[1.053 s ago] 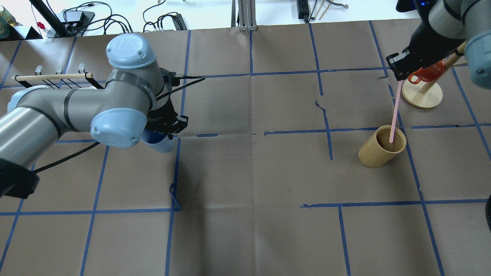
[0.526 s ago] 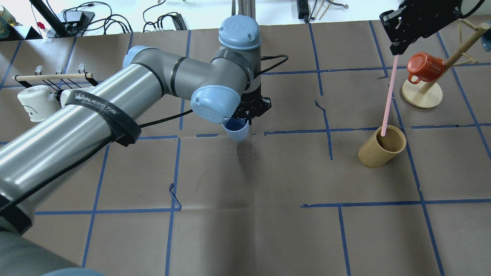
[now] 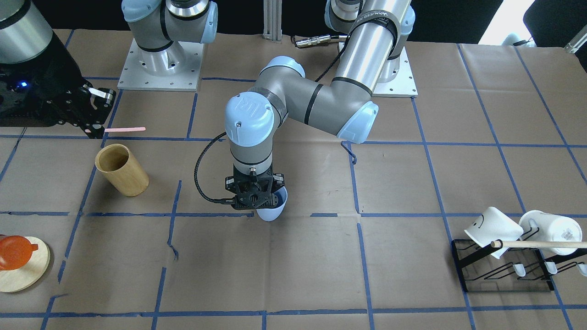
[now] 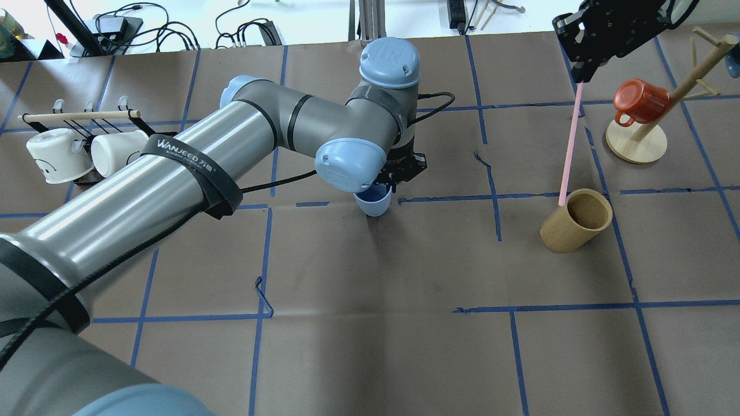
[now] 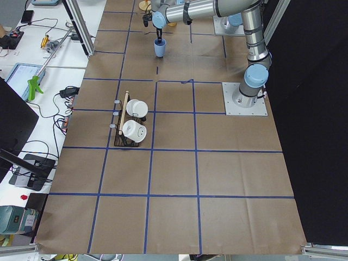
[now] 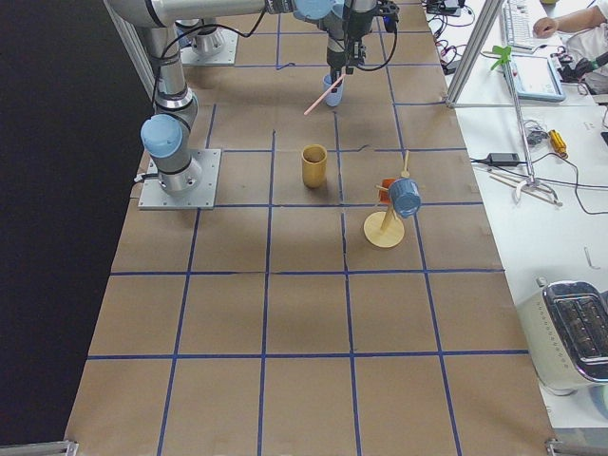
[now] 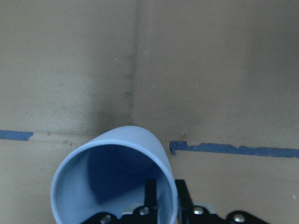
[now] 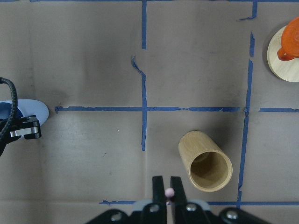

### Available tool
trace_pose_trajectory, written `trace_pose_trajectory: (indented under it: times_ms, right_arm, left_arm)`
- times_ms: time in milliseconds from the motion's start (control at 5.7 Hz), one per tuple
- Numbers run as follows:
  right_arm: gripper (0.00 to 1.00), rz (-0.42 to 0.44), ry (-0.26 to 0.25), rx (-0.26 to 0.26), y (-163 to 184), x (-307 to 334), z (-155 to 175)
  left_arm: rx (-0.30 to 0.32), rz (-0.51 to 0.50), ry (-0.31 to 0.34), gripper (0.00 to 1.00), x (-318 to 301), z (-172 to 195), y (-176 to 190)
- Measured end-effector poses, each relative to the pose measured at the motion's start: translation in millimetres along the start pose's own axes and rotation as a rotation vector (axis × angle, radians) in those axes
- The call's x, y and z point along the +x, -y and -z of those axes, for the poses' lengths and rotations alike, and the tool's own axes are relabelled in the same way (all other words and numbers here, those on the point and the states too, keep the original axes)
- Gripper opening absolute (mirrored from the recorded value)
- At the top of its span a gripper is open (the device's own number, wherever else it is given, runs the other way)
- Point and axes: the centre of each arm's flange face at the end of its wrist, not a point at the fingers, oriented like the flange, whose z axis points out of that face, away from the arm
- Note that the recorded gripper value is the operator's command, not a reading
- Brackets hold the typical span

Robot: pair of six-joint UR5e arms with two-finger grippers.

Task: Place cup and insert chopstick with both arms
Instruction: 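Set the blue cup down and open the left gripper, raising it away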

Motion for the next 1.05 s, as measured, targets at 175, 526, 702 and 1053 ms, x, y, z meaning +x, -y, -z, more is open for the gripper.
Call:
trace_pose_trajectory:
  times_ms: [175,526,702,1053]
  right_arm:
    - [0.09,-0.004,0.003,-0.001,1.0,-0.2,-1.2]
    - [0.09,-0.033,0.019,0.011,11.8,-2.7,-3.0]
    - [0.09,-0.049,0.034,0.027,22.2,-12.0,-1.3]
    - [0.09,-0.060,0.035,0.067,52.4,-64.1,6.8]
  left_arm:
    - [0.006,-0.015,0.003,0.98,-1.7,2.5,0.1]
    - [0.009,-0.069,0.023,0.98,-26.0,55.1,5.0]
    - [-0.010,-0.084,0.030,0.98,-58.7,105.7,3.6]
    - [-0.045,-0.174,0.035,0.99,-138.6,201.4,-19.1]
